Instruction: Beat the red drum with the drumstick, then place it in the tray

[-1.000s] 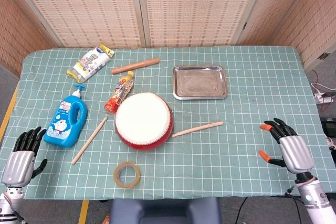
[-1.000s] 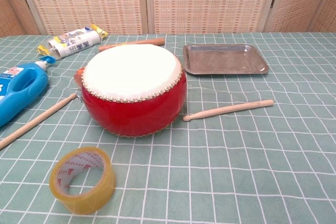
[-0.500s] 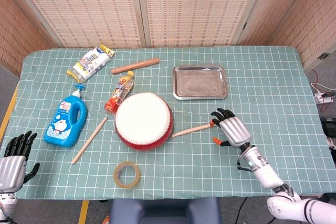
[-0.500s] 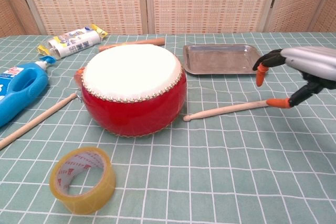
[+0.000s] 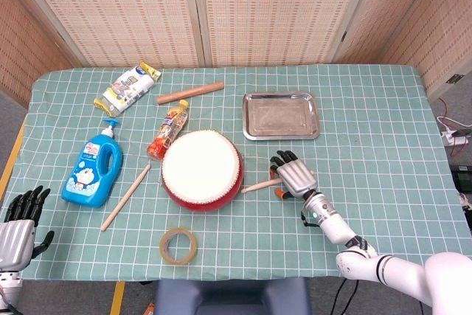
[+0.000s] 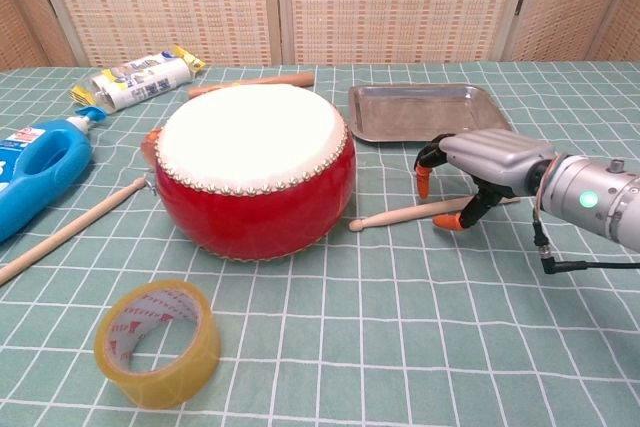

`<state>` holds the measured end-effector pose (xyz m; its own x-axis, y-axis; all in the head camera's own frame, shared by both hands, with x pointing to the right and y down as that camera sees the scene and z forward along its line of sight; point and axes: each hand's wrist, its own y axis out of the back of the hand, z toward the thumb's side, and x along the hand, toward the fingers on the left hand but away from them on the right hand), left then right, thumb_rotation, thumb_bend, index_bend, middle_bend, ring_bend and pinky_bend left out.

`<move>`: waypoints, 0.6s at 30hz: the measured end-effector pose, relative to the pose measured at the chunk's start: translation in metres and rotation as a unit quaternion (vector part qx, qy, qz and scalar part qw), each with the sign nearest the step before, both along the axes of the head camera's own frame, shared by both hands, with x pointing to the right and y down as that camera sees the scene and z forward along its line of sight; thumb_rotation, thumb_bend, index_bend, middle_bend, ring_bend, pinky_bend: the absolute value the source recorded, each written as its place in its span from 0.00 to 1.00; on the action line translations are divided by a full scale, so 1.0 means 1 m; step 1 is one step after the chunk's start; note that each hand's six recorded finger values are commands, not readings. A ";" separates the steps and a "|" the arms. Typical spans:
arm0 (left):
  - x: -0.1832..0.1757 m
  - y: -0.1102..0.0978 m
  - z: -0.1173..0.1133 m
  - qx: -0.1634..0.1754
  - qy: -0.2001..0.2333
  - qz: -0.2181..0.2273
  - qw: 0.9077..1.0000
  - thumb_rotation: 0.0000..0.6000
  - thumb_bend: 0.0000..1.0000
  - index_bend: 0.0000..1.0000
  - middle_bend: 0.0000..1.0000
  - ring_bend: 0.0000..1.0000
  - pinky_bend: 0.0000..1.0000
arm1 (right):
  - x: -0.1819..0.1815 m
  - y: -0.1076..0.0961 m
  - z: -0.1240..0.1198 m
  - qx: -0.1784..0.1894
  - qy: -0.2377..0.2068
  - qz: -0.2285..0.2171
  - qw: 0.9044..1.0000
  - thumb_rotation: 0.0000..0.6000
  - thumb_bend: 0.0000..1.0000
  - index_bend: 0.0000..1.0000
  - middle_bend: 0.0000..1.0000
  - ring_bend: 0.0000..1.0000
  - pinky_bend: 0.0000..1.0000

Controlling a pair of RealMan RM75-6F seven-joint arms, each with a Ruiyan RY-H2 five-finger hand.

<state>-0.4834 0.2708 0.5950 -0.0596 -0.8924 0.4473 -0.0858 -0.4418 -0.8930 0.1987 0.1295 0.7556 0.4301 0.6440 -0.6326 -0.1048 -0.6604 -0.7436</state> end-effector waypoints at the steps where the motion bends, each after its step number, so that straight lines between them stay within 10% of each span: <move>1: 0.000 0.000 0.000 0.000 0.000 0.000 1.000 1.00 0.27 0.04 0.00 0.00 0.00 | -0.002 0.000 0.001 0.001 -0.003 0.000 1.000 0.90 0.33 0.43 0.18 0.06 0.11; 18: -0.007 0.003 0.003 -0.007 -0.001 -0.007 1.000 1.00 0.27 0.04 0.00 0.00 0.00 | -0.016 0.005 0.020 0.000 -0.015 0.001 1.000 0.90 0.42 0.60 0.19 0.07 0.13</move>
<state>-0.4900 0.2736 0.5982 -0.0735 -0.8847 0.4604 -0.0897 -0.4539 -0.8865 0.1828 0.1342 0.7755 0.4480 0.6451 -0.6189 -0.0805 -0.6604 -0.7466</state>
